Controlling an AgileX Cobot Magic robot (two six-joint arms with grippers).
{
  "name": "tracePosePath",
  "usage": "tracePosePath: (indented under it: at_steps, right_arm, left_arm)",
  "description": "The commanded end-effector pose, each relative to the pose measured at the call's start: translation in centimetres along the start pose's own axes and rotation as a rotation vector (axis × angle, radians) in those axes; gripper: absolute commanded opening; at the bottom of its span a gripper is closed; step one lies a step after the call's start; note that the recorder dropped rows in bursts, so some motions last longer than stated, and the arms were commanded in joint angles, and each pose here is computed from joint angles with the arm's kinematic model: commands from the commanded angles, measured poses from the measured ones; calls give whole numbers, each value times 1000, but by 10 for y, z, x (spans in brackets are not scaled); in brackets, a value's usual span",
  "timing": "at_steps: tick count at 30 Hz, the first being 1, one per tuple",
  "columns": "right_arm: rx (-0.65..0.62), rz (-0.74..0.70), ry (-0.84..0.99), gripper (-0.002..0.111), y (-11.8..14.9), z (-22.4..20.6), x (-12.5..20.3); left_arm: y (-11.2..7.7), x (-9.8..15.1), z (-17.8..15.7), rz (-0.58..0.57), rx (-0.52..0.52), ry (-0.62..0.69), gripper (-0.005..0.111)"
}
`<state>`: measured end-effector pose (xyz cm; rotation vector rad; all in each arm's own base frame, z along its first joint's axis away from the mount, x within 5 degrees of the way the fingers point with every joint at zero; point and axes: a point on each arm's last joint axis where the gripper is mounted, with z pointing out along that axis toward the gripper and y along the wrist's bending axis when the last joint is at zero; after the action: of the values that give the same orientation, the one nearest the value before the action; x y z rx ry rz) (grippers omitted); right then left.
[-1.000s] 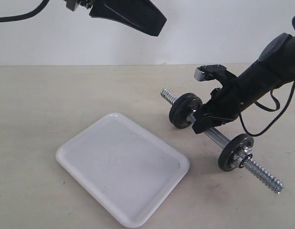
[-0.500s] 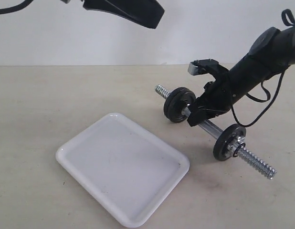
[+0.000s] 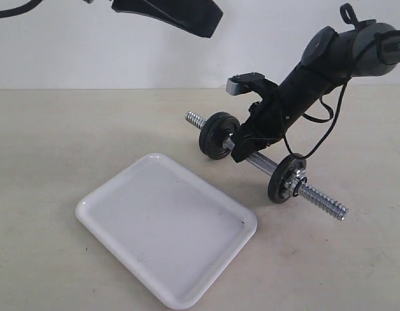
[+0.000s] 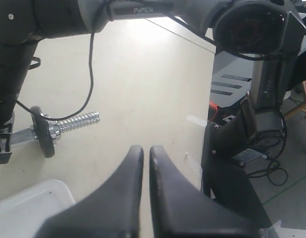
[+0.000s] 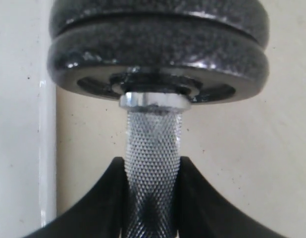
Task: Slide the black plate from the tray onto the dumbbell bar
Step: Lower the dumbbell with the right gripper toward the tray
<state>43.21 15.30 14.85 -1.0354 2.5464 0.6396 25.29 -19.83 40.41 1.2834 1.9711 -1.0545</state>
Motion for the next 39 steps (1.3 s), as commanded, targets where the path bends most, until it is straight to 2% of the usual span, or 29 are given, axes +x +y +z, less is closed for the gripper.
tracePosePath:
  at_steps: [1,14,39]
  right_arm:
    - [-12,14,-134,0,7,-29,-29]
    - [-38,-36,-105,0,27,-2,-44]
    - [-34,-43,-86,0,28,2,-45]
  left_arm:
    - [-2,-2,-3,-1,-2,-8,4]
    - [-2,-1,-3,10,-9,0,4]
    - [-1,-1,-3,16,-12,3,4]
